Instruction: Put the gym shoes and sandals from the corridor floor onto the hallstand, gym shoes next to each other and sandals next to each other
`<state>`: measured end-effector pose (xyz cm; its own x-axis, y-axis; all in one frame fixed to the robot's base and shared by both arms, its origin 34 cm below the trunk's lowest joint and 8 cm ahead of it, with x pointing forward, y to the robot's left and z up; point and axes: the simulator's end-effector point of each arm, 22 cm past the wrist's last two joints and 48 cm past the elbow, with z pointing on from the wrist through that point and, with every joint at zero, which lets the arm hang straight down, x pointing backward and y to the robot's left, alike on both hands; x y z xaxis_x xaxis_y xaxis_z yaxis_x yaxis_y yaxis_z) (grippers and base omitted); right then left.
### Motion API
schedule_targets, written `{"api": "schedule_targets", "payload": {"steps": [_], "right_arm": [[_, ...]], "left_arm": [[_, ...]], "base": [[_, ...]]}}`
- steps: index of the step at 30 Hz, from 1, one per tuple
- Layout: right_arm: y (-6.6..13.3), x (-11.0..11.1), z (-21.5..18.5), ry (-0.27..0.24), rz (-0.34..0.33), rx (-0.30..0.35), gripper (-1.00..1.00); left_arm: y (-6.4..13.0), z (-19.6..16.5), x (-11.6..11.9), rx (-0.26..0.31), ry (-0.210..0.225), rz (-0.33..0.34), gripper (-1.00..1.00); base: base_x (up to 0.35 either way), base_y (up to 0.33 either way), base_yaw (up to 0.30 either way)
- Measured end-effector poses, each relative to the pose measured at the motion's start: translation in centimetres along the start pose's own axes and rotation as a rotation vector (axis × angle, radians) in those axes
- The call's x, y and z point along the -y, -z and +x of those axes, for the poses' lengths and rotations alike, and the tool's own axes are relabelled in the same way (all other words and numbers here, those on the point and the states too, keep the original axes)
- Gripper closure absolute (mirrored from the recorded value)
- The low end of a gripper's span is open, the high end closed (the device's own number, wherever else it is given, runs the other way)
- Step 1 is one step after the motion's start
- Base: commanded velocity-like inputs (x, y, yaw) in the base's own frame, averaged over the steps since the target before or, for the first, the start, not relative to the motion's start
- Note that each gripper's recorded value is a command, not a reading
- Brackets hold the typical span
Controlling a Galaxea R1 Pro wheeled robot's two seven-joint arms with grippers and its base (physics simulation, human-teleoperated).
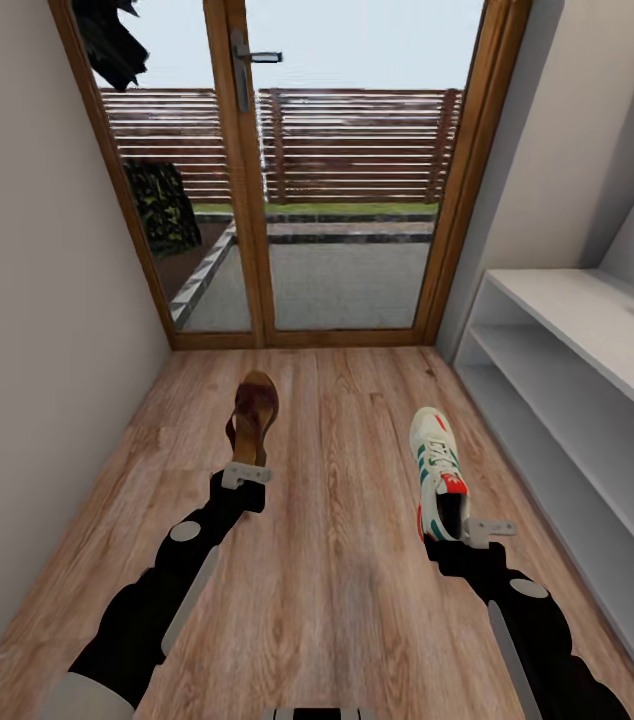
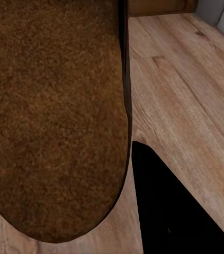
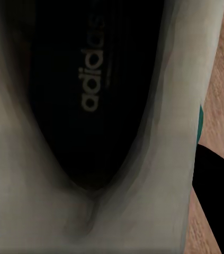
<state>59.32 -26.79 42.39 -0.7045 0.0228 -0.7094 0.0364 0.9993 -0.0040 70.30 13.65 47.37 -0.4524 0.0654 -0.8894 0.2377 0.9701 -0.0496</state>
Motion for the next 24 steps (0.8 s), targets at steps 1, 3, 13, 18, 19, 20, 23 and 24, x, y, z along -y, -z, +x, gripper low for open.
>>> {"api": "schedule_targets", "payload": {"steps": [1, 3, 13, 18, 19, 20, 23, 24], "right_arm": [[0.2, 0.0, -0.3, 0.000, 0.000, 0.001, 1.00], [0.5, 0.0, -0.8, 0.000, 0.000, 0.004, 1.00], [1.4, 0.0, -2.3, -0.001, 0.000, 0.020, 1.00], [1.6, 0.0, -2.6, -0.001, 0.000, 0.028, 1.00], [1.7, 0.0, -2.7, -0.001, 0.000, 0.030, 1.00], [1.7, 0.0, -2.8, -0.001, 0.000, 0.032, 1.00], [1.9, 0.0, -3.0, -0.002, -0.001, 0.037, 1.00], [1.9, 0.0, -3.1, -0.002, 0.000, 0.039, 1.00]], "left_arm": [[0.1, -0.3, 0.0, 0.002, 0.000, 0.000, 1.00], [0.3, -0.9, 0.0, 0.004, -0.001, 0.000, 1.00], [0.8, -2.8, 0.0, 0.021, -0.006, -0.002, 1.00], [1.0, -3.3, 0.0, 0.029, -0.008, -0.002, 1.00], [1.1, -3.4, 0.0, 0.030, -0.008, -0.002, 1.00], [1.1, -3.5, 0.0, 0.032, -0.009, -0.002, 1.00], [1.2, -3.7, 0.1, 0.037, -0.009, -0.002, 1.00], [1.3, -3.8, 0.1, 0.038, -0.009, -0.003, 1.00]], "base": [[0.000, 0.000, 0.023], [0.000, 0.000, 0.013], [0.000, 0.000, 0.002], [0.000, 0.000, 0.000], [0.000, 0.000, 0.000], [0.000, 0.000, 0.000], [0.038, 0.005, 0.000], [0.121, 0.054, 0.000]]}}
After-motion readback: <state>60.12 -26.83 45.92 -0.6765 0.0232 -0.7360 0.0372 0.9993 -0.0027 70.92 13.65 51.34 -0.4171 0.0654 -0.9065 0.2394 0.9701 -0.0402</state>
